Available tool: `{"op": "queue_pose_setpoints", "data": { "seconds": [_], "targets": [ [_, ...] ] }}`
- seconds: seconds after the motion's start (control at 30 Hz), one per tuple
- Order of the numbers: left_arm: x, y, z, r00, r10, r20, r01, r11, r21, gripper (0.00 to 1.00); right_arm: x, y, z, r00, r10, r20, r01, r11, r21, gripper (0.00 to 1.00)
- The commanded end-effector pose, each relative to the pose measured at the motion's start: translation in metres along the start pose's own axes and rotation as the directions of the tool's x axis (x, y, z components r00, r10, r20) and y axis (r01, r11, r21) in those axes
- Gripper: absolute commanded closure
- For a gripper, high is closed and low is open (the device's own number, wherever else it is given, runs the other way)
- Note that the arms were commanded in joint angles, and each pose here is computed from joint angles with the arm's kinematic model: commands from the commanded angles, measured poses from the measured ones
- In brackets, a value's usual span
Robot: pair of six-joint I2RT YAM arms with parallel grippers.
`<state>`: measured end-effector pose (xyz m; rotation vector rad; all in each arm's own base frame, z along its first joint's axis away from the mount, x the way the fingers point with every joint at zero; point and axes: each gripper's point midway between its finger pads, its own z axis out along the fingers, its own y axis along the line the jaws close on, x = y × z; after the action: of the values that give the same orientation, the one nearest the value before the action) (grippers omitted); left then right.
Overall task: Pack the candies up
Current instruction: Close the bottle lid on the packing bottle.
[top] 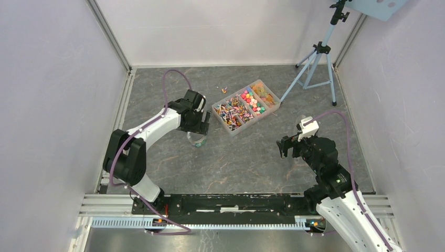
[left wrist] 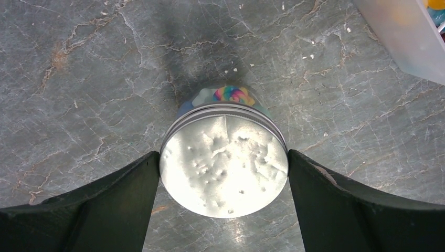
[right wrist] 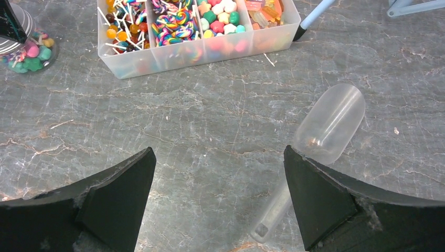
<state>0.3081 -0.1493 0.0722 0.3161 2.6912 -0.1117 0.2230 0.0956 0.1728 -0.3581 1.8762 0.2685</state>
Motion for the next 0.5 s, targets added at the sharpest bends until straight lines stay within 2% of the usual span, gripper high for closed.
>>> {"op": "queue_pose_setpoints", "data": {
  "seconds": [0.0, 0.3, 0.47],
  "targets": [
    [0.002, -0.012, 0.007, 0.999, -0.037, -0.016, 0.037, 0.998, 0.057, 0.05, -0.010, 0.004, -0.001, 0.999, -0.007, 0.038, 0.008, 1.000, -0.022, 0.02],
    [0.015, -0.043, 0.002, 0.997, -0.058, -0.056, 0.068, 0.979, 0.191, 0.03, -0.012, 0.007, 0.000, 0.999, 0.005, 0.040, -0.003, 0.999, -0.041, 0.02],
    [0.027, -0.063, 0.000, 0.997, -0.014, -0.072, 0.028, 0.978, 0.206, 0.04, -0.015, 0.008, 0.002, 0.999, 0.019, 0.043, -0.017, 0.999, -0.041, 0.02]
  ]
}}
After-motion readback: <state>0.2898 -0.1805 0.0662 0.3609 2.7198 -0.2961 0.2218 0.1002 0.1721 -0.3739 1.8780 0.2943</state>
